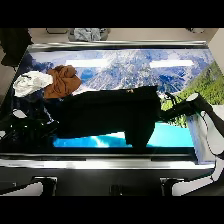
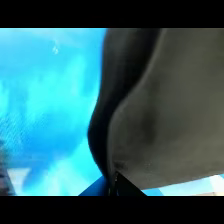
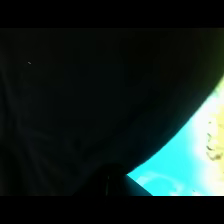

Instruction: Fold the shirts.

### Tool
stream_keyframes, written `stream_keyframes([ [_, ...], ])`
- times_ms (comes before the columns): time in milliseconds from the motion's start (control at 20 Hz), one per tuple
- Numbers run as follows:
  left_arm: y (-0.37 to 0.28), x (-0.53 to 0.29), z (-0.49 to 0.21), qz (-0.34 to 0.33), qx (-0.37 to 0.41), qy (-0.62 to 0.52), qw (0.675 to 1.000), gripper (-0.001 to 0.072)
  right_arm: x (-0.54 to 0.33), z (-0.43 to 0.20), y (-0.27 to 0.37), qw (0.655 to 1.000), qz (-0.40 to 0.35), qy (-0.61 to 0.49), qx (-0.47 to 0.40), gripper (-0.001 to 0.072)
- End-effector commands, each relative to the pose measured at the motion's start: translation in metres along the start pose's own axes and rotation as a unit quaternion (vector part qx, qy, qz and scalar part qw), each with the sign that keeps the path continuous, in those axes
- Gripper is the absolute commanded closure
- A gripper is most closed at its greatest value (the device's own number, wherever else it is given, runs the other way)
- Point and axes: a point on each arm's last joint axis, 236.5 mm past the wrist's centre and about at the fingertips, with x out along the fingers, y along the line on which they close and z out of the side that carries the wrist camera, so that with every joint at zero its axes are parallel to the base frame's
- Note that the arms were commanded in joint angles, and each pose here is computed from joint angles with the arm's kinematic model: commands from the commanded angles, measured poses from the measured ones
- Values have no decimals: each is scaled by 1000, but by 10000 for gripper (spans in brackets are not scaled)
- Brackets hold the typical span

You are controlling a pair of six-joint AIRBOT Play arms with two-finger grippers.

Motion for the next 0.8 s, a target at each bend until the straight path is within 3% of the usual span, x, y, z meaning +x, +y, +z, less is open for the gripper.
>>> stream_keyframes([
  [0, -6, -41, 28, 28, 56, -50, 997, 673, -24, 16, 19, 997, -14, -27, -69, 667],
  [100, -47, -124, 71, 27, 109, -172, 979, 673, -96, 44, 38, 976, -79, -106, -171, 667],
  [200, -119, -254, 91, 22, 186, -344, 920, 673, -214, 68, 77, 913, -196, -225, -278, 667],
  [300, -193, -412, 65, 4, 237, -545, 804, 673, -369, 58, 142, 793, -345, -380, -329, 666],
  [350, -220, -481, 34, -20, 237, -627, 742, 673, -446, 29, 189, 709, -404, -464, -345, 666],
  [450, -255, -578, -52, -46, 257, -735, 626, 674, -548, -57, 276, 557, -461, -592, -356, 666],
  [500, -262, -596, -85, -51, 267, -755, 597, 673, -571, -101, 306, 507, -470, -629, -357, 667],
  [600, -265, -603, -131, -57, 274, -766, 579, 674, -582, -159, 330, 476, -468, -660, -345, 667],
  [750, -260, -589, -157, -41, 286, -750, 595, 674, -581, -206, 335, 469, -477, -669, -325, 667],
])
